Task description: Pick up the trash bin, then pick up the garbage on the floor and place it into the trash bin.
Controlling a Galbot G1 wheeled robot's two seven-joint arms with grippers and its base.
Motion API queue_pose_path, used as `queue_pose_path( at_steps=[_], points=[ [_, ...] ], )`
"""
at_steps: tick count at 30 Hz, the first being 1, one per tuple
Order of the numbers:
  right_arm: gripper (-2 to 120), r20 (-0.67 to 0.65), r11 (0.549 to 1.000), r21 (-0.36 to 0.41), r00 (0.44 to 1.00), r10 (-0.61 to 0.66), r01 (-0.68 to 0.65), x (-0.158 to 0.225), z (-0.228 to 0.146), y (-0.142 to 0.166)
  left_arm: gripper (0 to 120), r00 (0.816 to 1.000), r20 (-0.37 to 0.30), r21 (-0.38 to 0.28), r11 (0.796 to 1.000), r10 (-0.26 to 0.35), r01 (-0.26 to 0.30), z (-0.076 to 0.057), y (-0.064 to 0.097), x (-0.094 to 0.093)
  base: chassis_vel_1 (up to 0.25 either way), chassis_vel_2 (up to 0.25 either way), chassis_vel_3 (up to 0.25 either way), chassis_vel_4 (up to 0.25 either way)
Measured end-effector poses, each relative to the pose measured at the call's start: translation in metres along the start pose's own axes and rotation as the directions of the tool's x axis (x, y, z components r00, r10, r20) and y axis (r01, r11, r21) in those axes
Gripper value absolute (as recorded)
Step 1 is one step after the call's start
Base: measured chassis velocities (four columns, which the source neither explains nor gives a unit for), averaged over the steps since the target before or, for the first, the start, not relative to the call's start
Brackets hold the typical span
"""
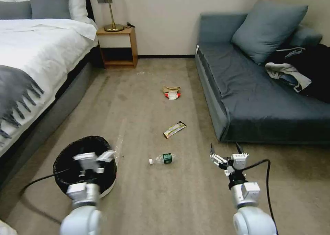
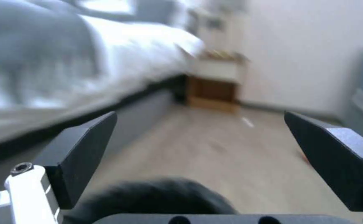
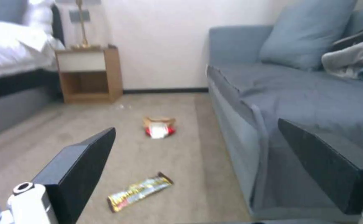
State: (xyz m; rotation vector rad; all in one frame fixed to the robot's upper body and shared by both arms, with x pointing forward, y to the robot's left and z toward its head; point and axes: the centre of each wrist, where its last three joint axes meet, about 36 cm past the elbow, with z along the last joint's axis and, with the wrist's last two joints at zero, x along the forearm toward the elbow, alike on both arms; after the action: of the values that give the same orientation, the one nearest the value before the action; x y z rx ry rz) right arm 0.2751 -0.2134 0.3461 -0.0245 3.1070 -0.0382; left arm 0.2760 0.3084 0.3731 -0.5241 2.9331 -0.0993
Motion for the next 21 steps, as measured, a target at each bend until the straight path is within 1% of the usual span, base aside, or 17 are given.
queue_pose_path(
  at_steps=[1, 2, 5, 7, 8, 9, 10, 12, 16, 21],
  points=[
    [100, 0.03, 1.0, -0.019, 1.0, 0.0, 0.0, 0.007, 0.005, 0.006, 100, 1.0, 0.023, -0.011, 1.0, 0.017, -0.017, 0.0, 0.005, 0.003, 0.0, 0.0, 0.0, 0.0],
    [100, 0.048, 1.0, -0.031, 0.999, 0.003, -0.001, 0.012, 0.008, 0.009, 100, 0.999, 0.027, -0.022, 0.999, 0.027, -0.027, 0.0, 0.006, 0.004, 0.0, 0.0, 0.0, 0.0],
    [100, 0.071, 0.999, -0.047, 0.997, 0.007, -0.003, 0.018, 0.012, 0.013, 100, 0.999, 0.026, -0.036, 0.999, 0.041, -0.04, 0.0, 0.007, 0.005, 0.0, 0.0, 0.0, 0.0],
    [100, 0.114, 0.998, -0.069, 0.993, 0.01, -0.002, 0.028, 0.019, 0.02, 100, 0.997, 0.013, -0.069, 0.995, 0.072, -0.071, 0.001, 0.007, 0.008, 0.0, 0.0, 0.0, 0.0],
    [100, 0.129, 0.999, -0.043, 0.992, -0.005, 0.01, 0.027, 0.019, 0.016, 100, 0.997, 0.006, -0.076, 0.994, 0.081, -0.08, 0.002, 0.007, 0.009, 0.0, 0.0, 0.0, 0.0],
    [100, 0.15, 1.0, 0.004, 0.988, -0.028, 0.028, 0.022, 0.017, 0.005, 100, 0.996, -0.004, -0.084, 0.992, 0.094, -0.094, 0.002, 0.007, 0.011, 0.0, 0.0, 0.0, 0.0],
    [100, 0.15, 1.0, 0.004, 0.988, -0.028, 0.028, 0.022, 0.017, 0.005, 100, 0.996, -0.004, -0.084, 0.992, 0.094, -0.094, 0.002, 0.007, 0.011, 0.0, 0.0, 0.0, 0.0],
    [100, 0.151, 0.998, 0.042, 0.987, -0.053, 0.047, 0.017, 0.01, -0.002, 100, 0.993, -0.023, -0.087, 0.989, 0.117, -0.119, 0.001, 0.006, 0.013, 0.0, 0.0, 0.0, 0.0],
    [100, 0.131, 0.994, 0.062, 0.987, -0.096, 0.089, 0.017, 0.003, -0.009, 100, 0.989, -0.036, -0.092, 0.985, 0.144, -0.146, -0.002, 0.006, 0.012, 0.0, 0.0, 0.0, 0.0],
    [100, 0.115, 0.99, 0.092, 0.986, -0.119, 0.109, 0.015, -0.001, -0.016, 100, 0.989, -0.052, -0.089, 0.985, 0.141, -0.145, -0.005, 0.004, 0.013, 0.0, 0.0, 0.0, 0.0]
  ],
)
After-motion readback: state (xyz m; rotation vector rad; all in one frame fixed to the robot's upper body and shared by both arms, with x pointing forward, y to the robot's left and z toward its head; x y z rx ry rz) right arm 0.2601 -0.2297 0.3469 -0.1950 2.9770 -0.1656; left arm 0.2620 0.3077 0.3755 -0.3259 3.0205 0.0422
